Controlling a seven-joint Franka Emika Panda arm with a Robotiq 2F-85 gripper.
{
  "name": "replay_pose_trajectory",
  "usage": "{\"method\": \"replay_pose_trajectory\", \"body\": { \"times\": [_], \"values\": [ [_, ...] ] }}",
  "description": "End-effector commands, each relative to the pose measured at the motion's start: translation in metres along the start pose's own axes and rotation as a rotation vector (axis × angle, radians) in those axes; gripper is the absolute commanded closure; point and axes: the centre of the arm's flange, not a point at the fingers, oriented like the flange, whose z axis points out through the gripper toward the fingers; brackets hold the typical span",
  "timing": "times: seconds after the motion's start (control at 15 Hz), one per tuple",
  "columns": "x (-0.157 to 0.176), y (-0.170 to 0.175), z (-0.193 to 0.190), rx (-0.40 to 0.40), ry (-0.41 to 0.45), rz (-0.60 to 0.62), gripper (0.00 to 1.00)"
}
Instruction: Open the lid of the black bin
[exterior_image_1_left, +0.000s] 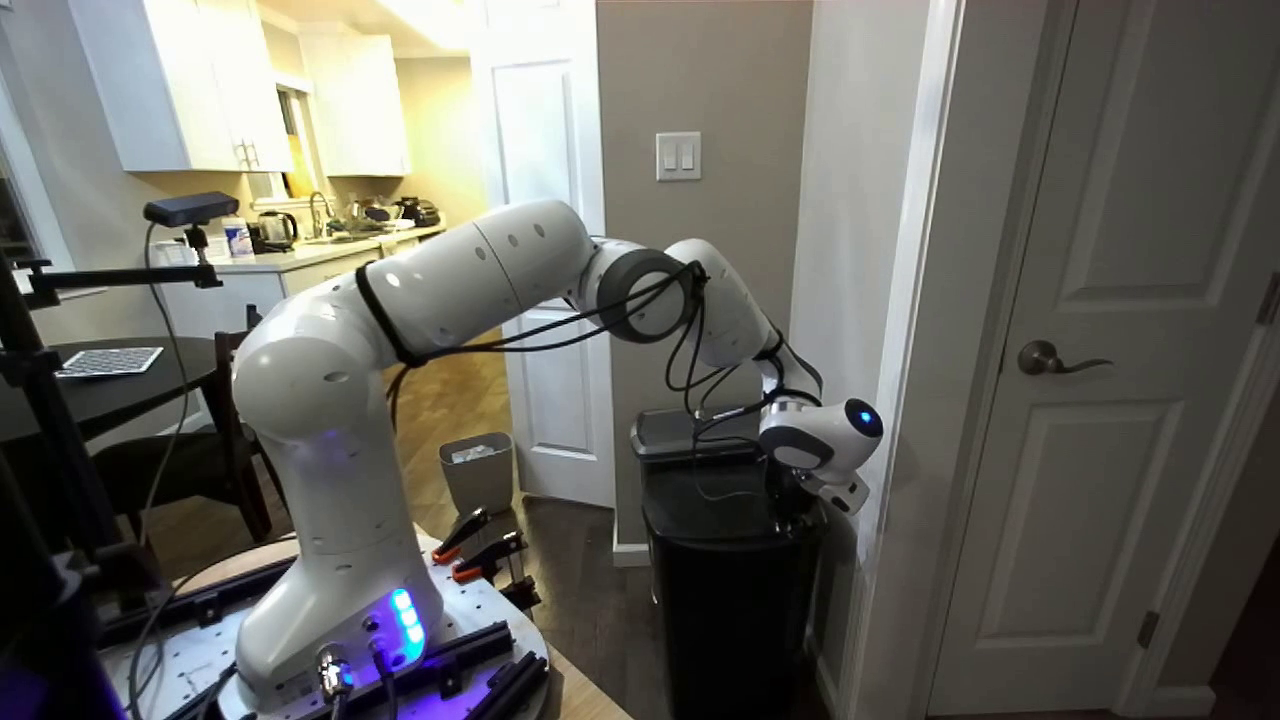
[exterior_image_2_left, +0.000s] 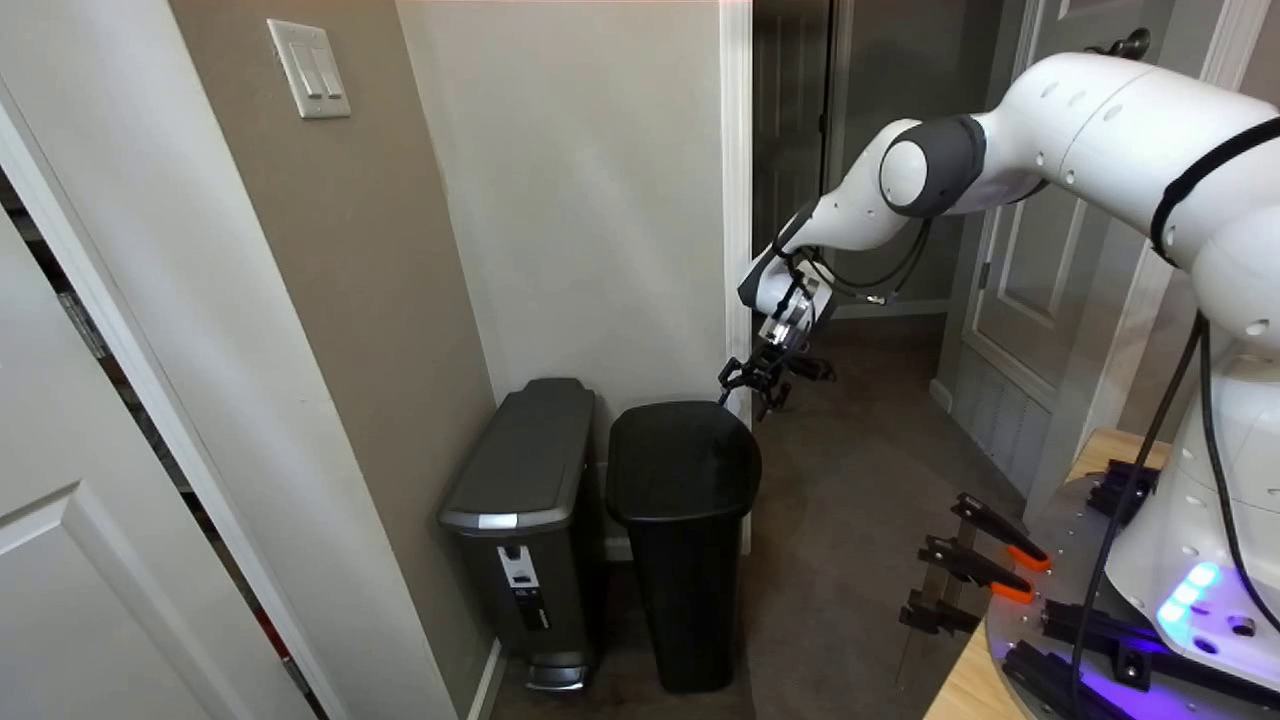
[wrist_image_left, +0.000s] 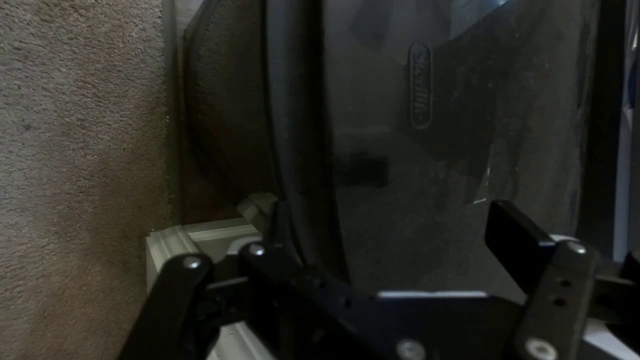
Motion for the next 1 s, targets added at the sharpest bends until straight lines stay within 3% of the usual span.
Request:
{"method": "replay_pose_trajectory", "body": {
  "times": [0.0,0.53,0.93],
  "values": [
    [0.005,0.011,0.012,0.019,-0.010,0.017,0.00],
    [0.007,0.052,0.029,0.078,-0.013,0.077,0.00],
    [-0.004,0.056,0.049,0.340,-0.050,0.102,0.00]
  ]
}}
